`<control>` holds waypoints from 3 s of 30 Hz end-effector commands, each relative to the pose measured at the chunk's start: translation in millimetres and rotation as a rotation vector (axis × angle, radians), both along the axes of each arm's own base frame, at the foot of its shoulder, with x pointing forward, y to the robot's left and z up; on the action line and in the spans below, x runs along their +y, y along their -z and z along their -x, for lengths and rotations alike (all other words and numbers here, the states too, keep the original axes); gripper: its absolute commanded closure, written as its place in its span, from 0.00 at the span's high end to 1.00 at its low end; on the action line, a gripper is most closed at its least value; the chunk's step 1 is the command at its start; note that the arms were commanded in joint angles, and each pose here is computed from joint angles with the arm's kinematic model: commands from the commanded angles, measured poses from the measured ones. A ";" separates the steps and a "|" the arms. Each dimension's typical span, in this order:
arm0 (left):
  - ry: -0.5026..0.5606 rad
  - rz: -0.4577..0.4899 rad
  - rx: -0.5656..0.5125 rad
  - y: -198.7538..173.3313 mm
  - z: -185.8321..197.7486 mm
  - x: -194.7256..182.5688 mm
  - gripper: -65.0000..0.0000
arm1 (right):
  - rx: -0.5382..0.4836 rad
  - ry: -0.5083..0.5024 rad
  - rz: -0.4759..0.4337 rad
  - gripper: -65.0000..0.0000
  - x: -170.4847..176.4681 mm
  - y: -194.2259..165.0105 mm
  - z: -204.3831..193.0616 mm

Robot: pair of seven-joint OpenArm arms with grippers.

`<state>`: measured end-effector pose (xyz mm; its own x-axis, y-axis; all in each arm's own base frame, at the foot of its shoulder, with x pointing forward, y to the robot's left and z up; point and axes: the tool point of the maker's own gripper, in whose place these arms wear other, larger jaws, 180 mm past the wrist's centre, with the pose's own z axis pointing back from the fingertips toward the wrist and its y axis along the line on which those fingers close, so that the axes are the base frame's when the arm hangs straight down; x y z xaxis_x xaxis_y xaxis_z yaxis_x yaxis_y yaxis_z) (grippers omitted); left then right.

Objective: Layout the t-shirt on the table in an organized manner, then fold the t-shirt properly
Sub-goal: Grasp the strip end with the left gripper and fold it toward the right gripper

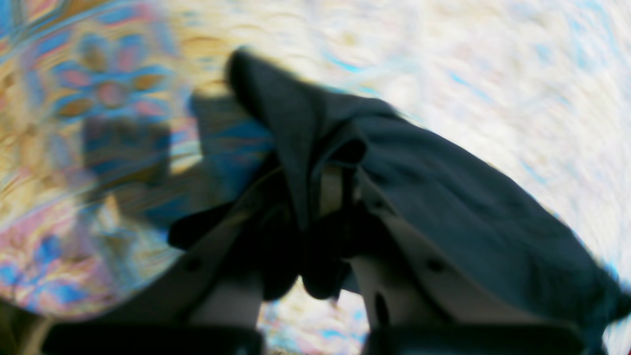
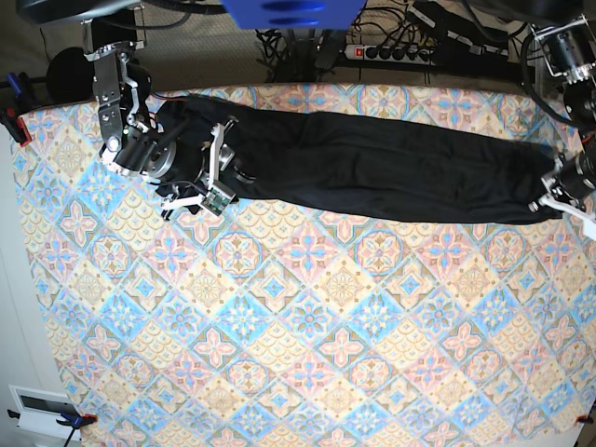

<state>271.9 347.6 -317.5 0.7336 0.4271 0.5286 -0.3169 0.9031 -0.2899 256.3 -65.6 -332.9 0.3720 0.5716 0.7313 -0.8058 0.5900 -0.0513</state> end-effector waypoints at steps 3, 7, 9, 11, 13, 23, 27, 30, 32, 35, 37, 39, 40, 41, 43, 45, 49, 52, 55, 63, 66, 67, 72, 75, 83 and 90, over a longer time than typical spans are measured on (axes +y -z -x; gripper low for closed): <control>0.154 0.002 -0.076 -22.0 -4.6 -51.5 0.00 | -0.042 -0.002 -0.019 0.37 0.3 -12.1 -6.5; 0.252 0.065 -0.082 -19.9 6.2 -105.6 0.00 | -0.042 -0.002 -0.019 0.37 0.3 -12.1 -6.5; 0.266 0.115 -0.077 -14.3 9.4 -124.0 0.00 | -0.042 -0.002 -0.019 0.37 0.3 -12.1 -6.5; 0.272 0.169 -0.075 -7.4 11.2 -142.5 0.00 | -0.042 -0.002 -0.019 0.37 0.3 -12.1 -6.5; 0.294 0.223 -0.074 -1.9 11.4 -165.0 0.00 | -0.042 -0.002 -0.019 0.37 0.3 -12.1 -6.5; 0.340 0.362 -0.088 7.9 4.7 -243.9 0.00 | -0.052 0.025 -0.014 0.37 -8.4 -14.5 -11.1; 0.378 0.342 -0.021 28.4 7.3 -264.8 0.00 | -0.052 0.025 -0.014 0.37 -8.4 -14.5 -11.1; 0.395 0.332 0.010 37.1 6.3 -269.1 0.04 | -0.052 0.025 -0.014 0.37 -8.4 -14.5 -11.1; 0.399 0.336 0.014 38.0 6.0 -270.0 0.11 | -0.052 0.025 -0.014 0.37 -8.4 -14.5 -11.1; 0.416 0.348 -0.010 28.9 6.8 -274.0 0.27 | -0.052 0.025 -0.014 0.37 -8.4 -14.5 -11.1; 0.436 0.366 -0.037 18.0 6.4 -271.8 0.38 | -0.052 0.025 -0.014 0.37 -8.4 -14.5 -11.1; 0.444 0.400 -0.064 7.8 5.4 -268.5 0.47 | -0.050 0.025 -0.014 0.37 -8.4 -14.1 -10.6; 0.420 0.418 -0.076 4.4 5.0 -260.2 0.50 | -0.050 0.025 -0.014 0.37 -8.4 -14.1 -10.6; 0.387 0.442 -0.092 0.6 4.5 -250.4 0.52 | -0.050 0.025 -0.014 0.37 -8.4 -14.1 -10.6; 0.327 0.464 -0.133 -10.7 1.9 -221.5 0.52 | -0.049 0.024 -0.014 0.37 -8.3 -13.7 -9.6; 0.286 0.449 -0.166 -20.7 -2.0 -195.0 0.51 | -0.049 0.024 -0.014 0.37 -8.3 -13.7 -9.6; 0.258 0.370 -0.182 -30.6 -5.1 -160.0 0.50 | -0.052 0.024 -0.014 0.37 -8.3 -14.5 -10.6; 0.241 0.344 -0.162 -25.9 -6.2 -149.0 0.50 | -0.051 0.021 -0.015 0.37 -7.4 -14.3 -10.2; 0.187 0.306 -0.094 -2.7 -3.8 -132.1 0.50 | -0.049 0.020 -0.015 0.37 -7.1 -13.7 -9.9; 0.303 0.185 0.022 28.5 -1.5 -161.9 0.50 | -0.048 0.019 -0.015 0.37 -6.7 -13.6 -9.7; 0.338 0.121 0.055 39.0 -1.8 -171.8 0.47 | -0.049 0.022 -0.014 0.37 -7.6 -13.8 -10.1; 0.347 0.106 0.066 41.9 -0.6 -173.6 0.44 | -0.050 0.023 -0.014 0.37 -8.0 -14.0 -10.4; 0.392 0.117 0.058 40.1 0.2 -187.4 0.06 | -0.050 0.025 -0.014 0.37 -8.4 -14.1 -10.6; 0.419 0.172 0.013 26.6 -1.3 -203.3 0.00 | -0.049 0.025 -0.014 0.37 -8.4 -13.7 -10.1; 0.481 0.368 -0.072 -3.0 1.1 -245.0 0.00 | -0.050 0.025 -0.014 0.37 -8.4 -14.1 -10.6; 0.521 0.575 -0.089 -16.7 10.1 -286.7 0.00 | -0.058 0.045 -0.011 0.37 -14.6 -15.9 -13.8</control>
